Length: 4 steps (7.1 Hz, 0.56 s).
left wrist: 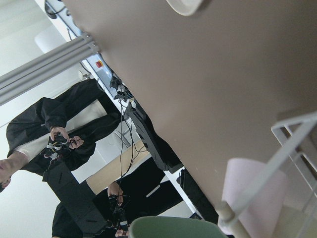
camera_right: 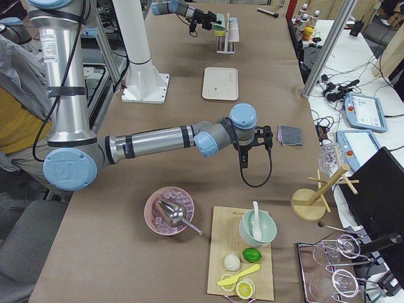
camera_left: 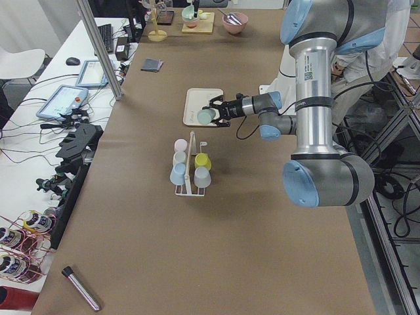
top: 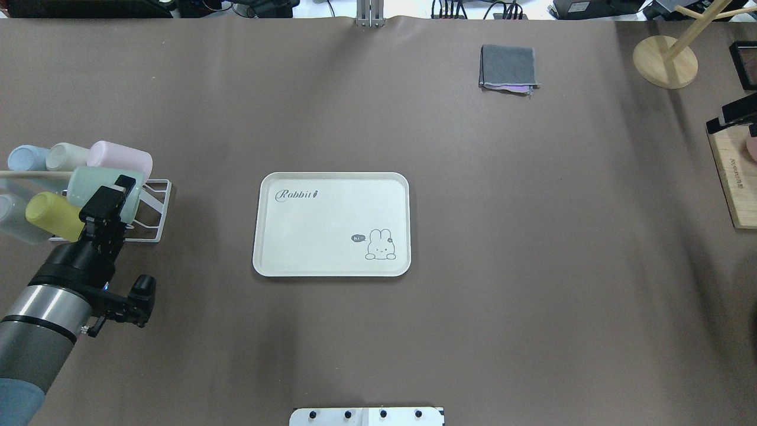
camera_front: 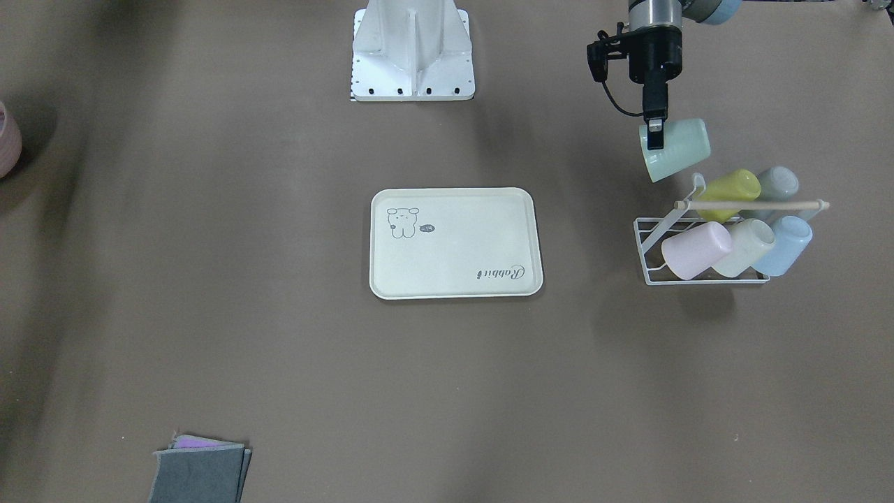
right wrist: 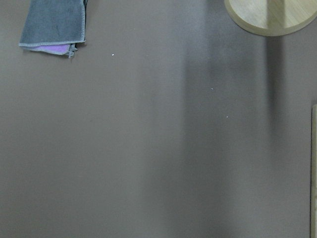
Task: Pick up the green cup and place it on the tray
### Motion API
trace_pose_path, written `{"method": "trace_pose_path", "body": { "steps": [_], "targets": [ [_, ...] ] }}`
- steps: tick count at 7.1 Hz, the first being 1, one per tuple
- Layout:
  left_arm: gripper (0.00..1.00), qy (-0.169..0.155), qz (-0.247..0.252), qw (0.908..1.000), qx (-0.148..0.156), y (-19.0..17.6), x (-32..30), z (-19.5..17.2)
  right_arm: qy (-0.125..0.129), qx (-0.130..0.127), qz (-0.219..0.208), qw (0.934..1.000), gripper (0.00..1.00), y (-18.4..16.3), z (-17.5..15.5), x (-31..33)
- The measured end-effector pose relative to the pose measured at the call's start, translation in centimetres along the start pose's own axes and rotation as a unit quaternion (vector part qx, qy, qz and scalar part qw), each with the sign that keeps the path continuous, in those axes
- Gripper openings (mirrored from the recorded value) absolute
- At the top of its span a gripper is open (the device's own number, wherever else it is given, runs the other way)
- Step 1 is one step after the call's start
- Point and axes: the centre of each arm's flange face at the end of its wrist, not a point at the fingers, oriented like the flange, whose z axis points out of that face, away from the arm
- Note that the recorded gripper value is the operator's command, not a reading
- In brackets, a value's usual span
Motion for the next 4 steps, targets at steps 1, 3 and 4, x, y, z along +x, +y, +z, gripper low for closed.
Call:
{"method": "trace_pose_path", "body": {
  "steps": [1,3,4],
  "targets": [
    [0.63,-0.002,-0.100,0.9948,0.016,-0.6,0.3,0.2,0.004,0.003,0.005,1.0000,0.99,0.2,-0.3,1.1],
    [0.59,0.005,-0.314,0.9489,0.029,-2.2,1.9,1.2,0.016,0.010,0.013,0.9997,0.99,1.7,-1.5,4.6],
    [0.59,0.012,-0.431,0.9014,0.035,-3.4,2.9,1.6,0.023,0.012,0.020,0.9995,0.99,2.7,-1.9,6.4]
  ]
}}
